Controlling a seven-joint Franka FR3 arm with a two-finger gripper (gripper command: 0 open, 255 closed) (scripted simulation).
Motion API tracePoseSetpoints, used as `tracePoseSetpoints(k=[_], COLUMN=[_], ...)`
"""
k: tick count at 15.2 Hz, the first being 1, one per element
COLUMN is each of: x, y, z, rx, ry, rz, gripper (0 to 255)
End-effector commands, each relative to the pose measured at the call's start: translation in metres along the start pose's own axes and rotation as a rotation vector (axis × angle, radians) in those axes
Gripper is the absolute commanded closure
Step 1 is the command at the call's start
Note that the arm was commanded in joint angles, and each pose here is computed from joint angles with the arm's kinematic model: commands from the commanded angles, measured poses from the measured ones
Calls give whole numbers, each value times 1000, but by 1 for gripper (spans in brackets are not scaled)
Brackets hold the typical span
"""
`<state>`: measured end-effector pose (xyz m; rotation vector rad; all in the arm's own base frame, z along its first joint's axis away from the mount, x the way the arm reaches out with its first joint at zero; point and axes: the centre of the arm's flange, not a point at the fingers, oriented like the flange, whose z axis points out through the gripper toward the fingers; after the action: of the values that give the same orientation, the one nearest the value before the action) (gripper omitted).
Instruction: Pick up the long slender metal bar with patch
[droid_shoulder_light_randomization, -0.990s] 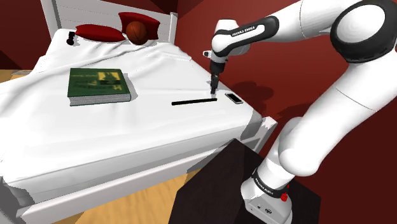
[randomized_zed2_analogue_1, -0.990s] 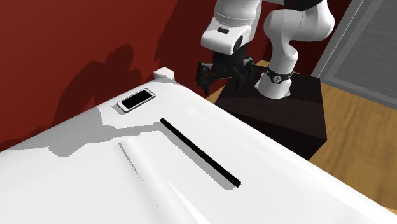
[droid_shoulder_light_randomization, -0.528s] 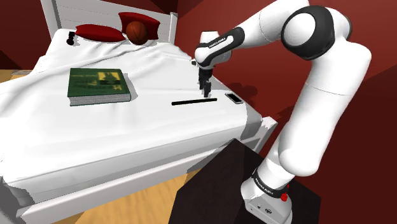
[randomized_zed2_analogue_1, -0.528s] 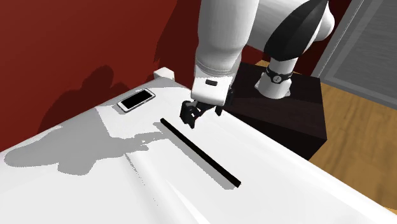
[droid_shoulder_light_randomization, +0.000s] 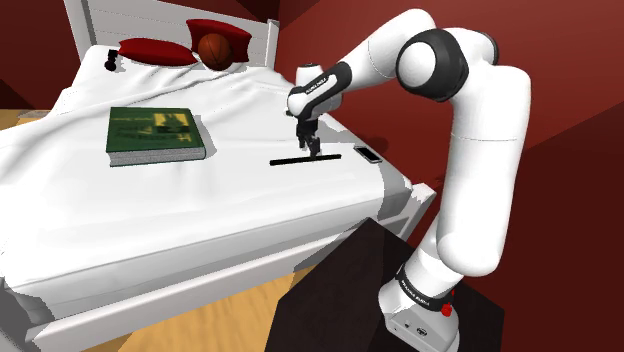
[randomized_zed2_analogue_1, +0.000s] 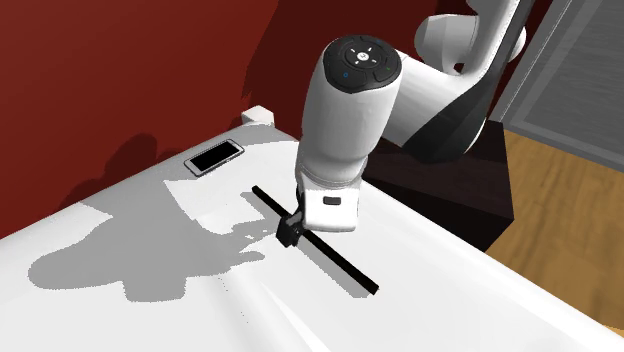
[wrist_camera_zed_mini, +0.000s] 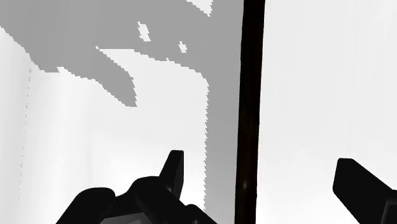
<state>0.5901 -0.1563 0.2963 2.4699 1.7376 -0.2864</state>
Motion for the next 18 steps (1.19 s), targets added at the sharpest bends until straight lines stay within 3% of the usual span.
tracePoseSetpoints(k=[1,6,7,15,18], x=[2,6,5,6,3], y=[1,1,1,2,1], z=[10,29,29,32,18], rx=[-1,-1,-1,-1,-1], ry=[-1,-1,-1,0,-1], rz=[-4,-4,-4,-4,-4], gripper=[0,0,255,255,255])
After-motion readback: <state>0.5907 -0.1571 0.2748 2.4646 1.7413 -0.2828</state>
